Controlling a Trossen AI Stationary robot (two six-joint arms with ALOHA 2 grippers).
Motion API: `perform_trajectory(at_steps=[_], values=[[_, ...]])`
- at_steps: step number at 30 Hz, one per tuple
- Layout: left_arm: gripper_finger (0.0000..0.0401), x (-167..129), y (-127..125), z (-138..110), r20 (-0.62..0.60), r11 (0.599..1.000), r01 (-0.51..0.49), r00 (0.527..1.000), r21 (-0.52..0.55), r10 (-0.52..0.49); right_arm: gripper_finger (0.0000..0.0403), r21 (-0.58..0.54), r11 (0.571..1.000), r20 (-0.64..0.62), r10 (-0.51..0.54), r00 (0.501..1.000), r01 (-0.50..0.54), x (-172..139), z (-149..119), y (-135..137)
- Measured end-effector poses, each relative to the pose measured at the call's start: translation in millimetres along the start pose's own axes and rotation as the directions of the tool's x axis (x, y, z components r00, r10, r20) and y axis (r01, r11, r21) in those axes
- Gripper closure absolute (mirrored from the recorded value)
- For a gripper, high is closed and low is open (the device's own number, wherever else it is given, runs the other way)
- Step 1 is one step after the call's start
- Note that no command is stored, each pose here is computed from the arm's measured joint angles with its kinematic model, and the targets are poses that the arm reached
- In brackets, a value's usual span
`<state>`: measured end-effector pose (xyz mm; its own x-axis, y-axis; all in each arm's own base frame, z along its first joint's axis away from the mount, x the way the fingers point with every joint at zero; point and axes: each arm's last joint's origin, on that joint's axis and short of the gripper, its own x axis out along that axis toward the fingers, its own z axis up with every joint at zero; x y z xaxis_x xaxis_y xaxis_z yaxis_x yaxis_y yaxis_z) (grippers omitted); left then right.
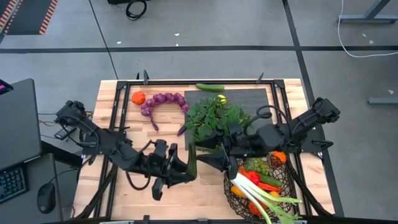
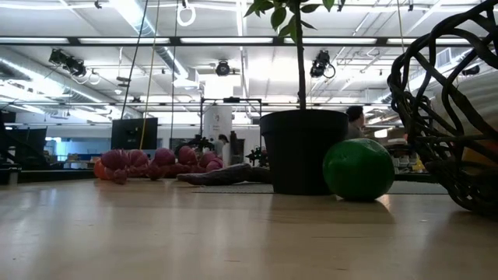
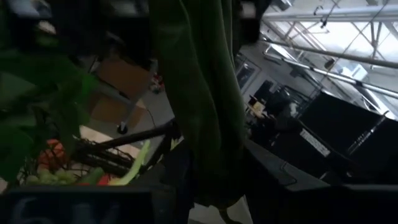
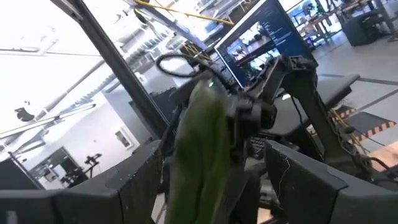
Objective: Build produce basket
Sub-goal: Put the green chili pepper into the brown wire basket
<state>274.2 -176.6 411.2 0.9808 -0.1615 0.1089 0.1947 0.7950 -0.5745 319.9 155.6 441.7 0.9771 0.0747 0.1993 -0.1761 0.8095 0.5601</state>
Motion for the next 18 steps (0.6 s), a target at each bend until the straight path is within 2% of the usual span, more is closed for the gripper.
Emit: perform_trajectory(at_steps=[7,18], values=[[0.0285,1.1,0.4,-1.3,0.0,1.0,-0.004,1.0,0.001,0.004,0.0131,-0.001,1.0,0.005,-0.003,1.0,0.003,2.6,0.5,-3.4],[0.0285,-0.3,-2.0,-3.5,-0.013,1.0,0.006,1.0,0.01,-0.006,0.0189,0.026,1.0,-0.022,-0.003,1.0,0.004,7.4,-9.8,-4.8]])
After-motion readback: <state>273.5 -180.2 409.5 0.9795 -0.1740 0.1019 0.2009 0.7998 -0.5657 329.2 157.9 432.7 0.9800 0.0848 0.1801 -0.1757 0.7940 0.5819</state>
